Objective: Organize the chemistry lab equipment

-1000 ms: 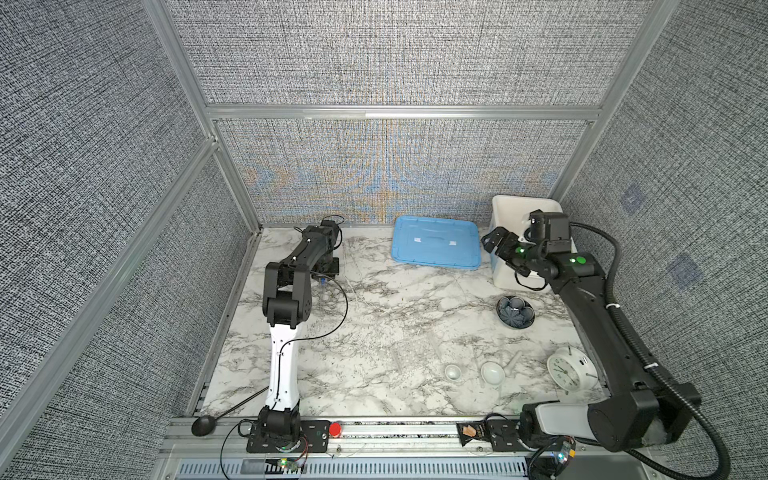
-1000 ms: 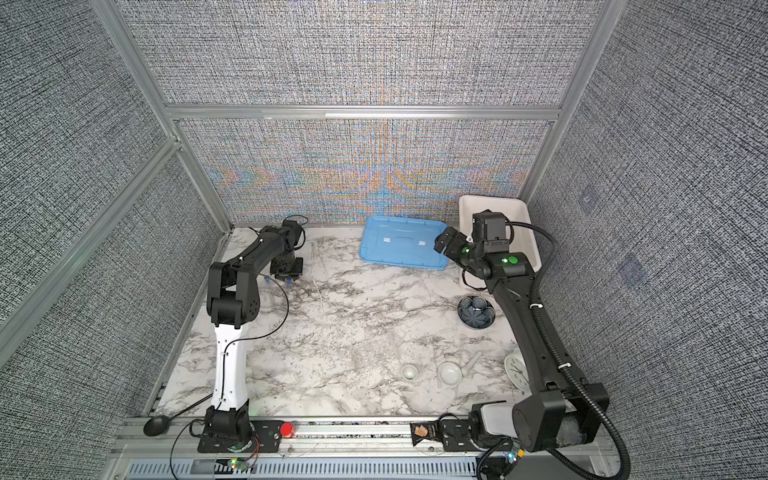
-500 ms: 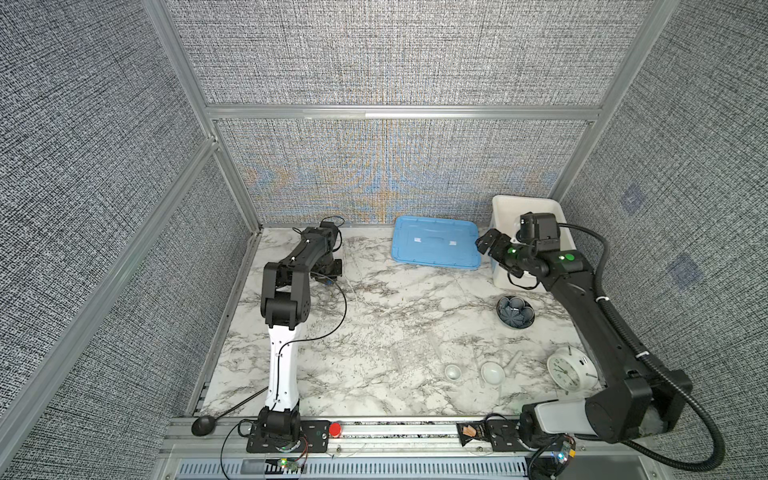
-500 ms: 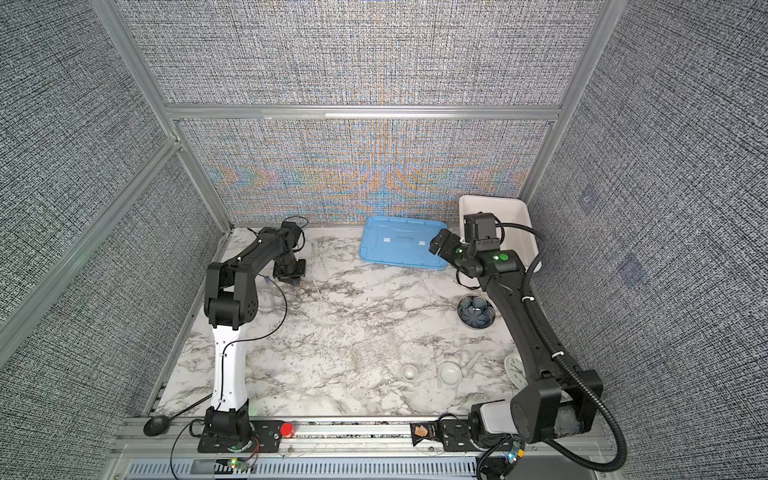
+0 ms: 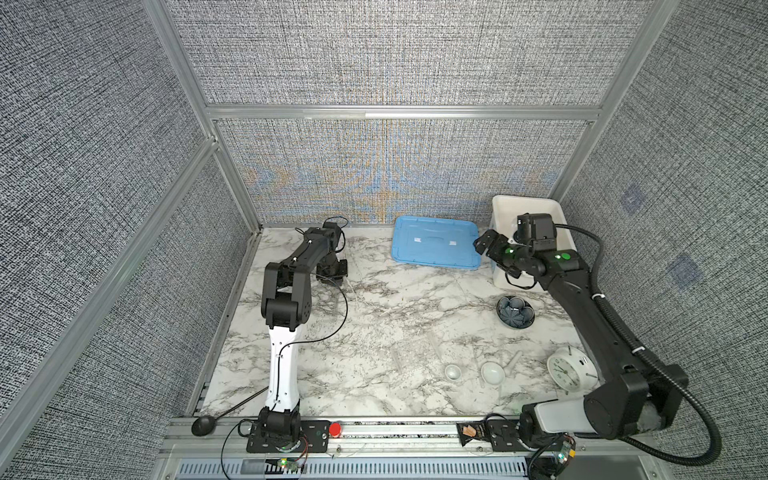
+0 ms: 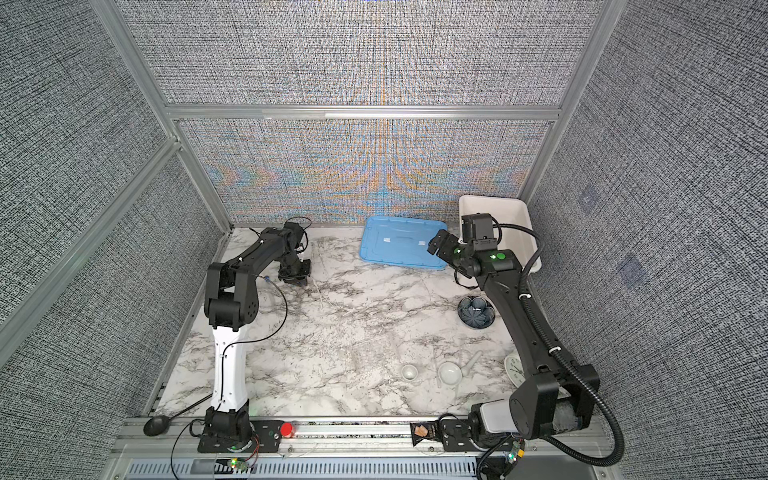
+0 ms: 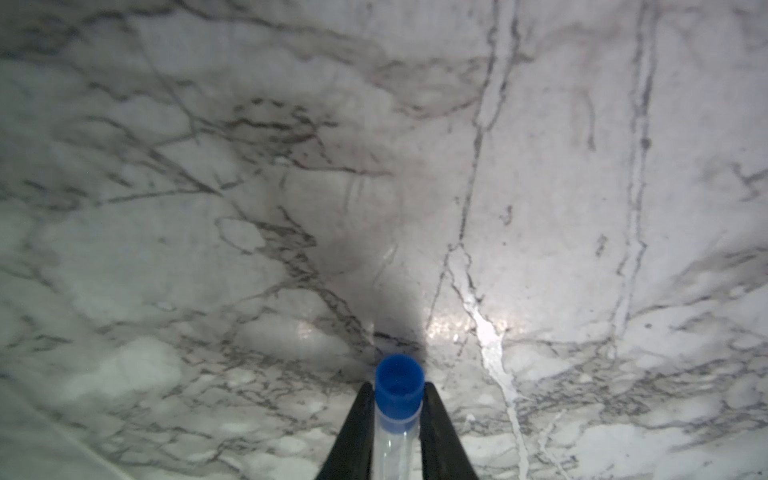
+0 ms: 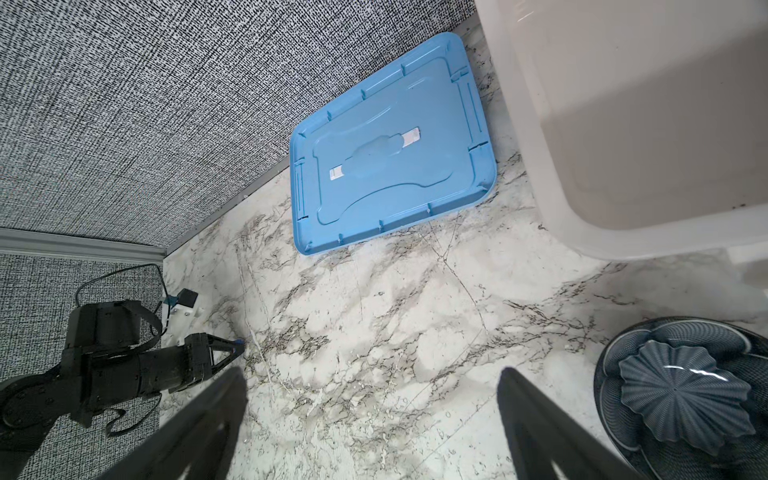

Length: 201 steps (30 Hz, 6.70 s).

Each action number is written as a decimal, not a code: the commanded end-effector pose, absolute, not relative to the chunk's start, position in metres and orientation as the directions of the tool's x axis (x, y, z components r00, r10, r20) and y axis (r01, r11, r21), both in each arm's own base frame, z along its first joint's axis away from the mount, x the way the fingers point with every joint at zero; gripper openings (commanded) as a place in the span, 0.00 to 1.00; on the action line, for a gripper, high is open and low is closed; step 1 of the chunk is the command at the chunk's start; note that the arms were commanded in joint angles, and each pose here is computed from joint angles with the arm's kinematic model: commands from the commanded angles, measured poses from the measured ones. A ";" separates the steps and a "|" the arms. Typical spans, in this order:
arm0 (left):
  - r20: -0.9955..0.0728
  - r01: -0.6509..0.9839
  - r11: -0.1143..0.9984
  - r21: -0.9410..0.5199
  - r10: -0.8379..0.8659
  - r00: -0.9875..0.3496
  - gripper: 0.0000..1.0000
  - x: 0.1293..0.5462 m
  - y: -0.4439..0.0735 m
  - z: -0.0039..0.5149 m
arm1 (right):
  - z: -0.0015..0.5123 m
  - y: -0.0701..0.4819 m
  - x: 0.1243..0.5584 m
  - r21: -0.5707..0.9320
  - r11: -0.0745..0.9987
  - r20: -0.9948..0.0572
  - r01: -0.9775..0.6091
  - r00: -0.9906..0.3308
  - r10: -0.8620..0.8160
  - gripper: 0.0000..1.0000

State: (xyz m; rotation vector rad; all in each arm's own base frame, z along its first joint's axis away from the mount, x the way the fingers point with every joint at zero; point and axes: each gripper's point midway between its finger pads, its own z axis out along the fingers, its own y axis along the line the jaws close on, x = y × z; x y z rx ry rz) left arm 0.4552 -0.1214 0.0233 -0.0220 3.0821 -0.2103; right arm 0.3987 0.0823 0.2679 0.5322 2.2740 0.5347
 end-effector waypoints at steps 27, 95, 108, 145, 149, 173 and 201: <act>0.008 0.149 0.949 -0.279 0.157 -0.987 0.21 0.365 -0.248 0.030 | 0.214 0.093 0.352 0.013 0.951 -0.569 0.308 -0.781 0.260 0.99; -0.147 -0.189 0.759 -0.623 -0.351 -0.925 0.66 0.339 -0.137 0.076 | 0.018 0.357 0.360 0.074 0.996 0.029 0.050 -0.998 0.048 0.41; -0.126 -0.177 0.755 -0.632 -0.325 -0.937 0.65 0.353 -0.150 0.075 | 0.019 0.352 0.358 0.125 0.989 0.048 0.075 -0.996 0.069 0.27; -0.218 -0.152 0.789 -0.595 -0.341 -0.915 0.65 0.339 -0.149 0.103 | 0.020 0.345 0.368 0.230 0.972 0.010 0.041 -0.999 0.040 0.19; -0.217 -0.145 0.791 -0.595 -0.332 -0.918 0.65 0.338 -0.149 0.104 | 0.027 0.346 0.368 0.241 0.969 0.000 0.052 -0.999 0.054 0.19; -0.198 -0.050 0.769 -0.637 -0.226 -0.954 0.67 0.337 -0.167 0.123 | 0.125 0.291 0.375 0.267 0.963 -0.420 0.035 -0.895 0.148 0.19; -0.118 -0.023 0.754 -0.657 -0.133 -0.984 0.67 0.340 -0.211 0.114 | 0.227 0.236 0.298 -0.025 0.999 -0.760 -0.042 -0.648 -0.047 0.16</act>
